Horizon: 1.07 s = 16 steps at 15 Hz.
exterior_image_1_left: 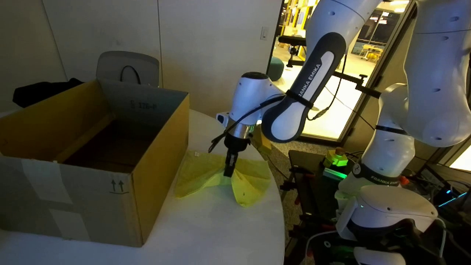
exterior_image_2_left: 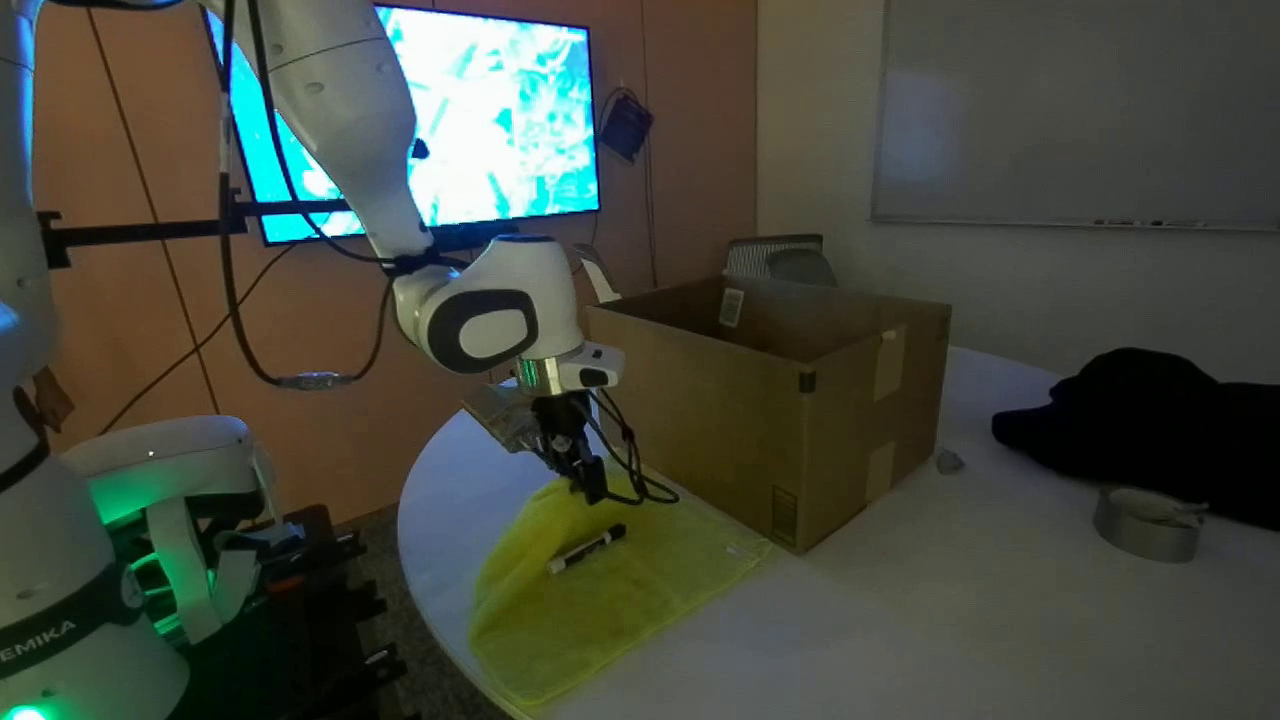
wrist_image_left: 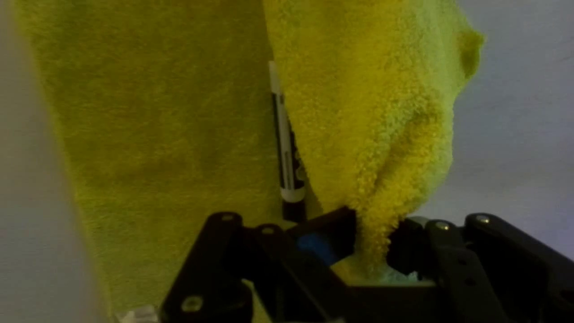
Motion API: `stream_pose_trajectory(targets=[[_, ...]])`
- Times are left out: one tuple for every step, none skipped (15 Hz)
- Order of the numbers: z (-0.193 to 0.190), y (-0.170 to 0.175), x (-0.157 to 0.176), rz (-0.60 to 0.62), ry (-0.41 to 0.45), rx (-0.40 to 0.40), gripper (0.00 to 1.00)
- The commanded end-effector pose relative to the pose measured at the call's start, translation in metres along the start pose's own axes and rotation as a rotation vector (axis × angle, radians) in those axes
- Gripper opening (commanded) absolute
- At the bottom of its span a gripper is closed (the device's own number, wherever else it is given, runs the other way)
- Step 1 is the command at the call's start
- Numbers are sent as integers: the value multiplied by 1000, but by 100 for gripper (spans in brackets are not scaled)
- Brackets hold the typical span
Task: Pick up the marker from the table and wrap it on the cloth, then pick up the cloth and put it in the box
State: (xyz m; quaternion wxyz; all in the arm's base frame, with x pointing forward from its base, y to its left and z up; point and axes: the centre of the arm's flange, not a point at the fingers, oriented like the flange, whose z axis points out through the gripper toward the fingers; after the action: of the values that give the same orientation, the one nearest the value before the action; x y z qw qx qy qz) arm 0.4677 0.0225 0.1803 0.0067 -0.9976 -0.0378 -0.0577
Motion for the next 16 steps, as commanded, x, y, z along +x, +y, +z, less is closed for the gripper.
stream_pose_trajectory(targets=[[-11, 38, -7, 103, 3, -29, 1], [-8, 47, -8, 124, -1, -34, 1], [-6, 55, -9, 147, -10, -38, 0], [-3, 62, -11, 163, -16, -39, 0], [-1, 66, -12, 176, -24, -42, 1], [1, 70, -13, 189, -32, -43, 1], [4, 72, -14, 201, -39, -49, 1], [4, 73, -15, 209, -44, -47, 27], [5, 73, -16, 217, -47, -49, 28], [5, 74, -17, 225, -50, -48, 33], [6, 74, -18, 231, -53, -50, 42], [4, 75, -20, 235, -55, -47, 49], [3, 75, -21, 239, -55, -47, 56], [2, 76, -24, 241, -55, -45, 64], [-1, 79, -28, 241, -59, -45, 71], [-4, 82, -33, 240, -60, -45, 78]])
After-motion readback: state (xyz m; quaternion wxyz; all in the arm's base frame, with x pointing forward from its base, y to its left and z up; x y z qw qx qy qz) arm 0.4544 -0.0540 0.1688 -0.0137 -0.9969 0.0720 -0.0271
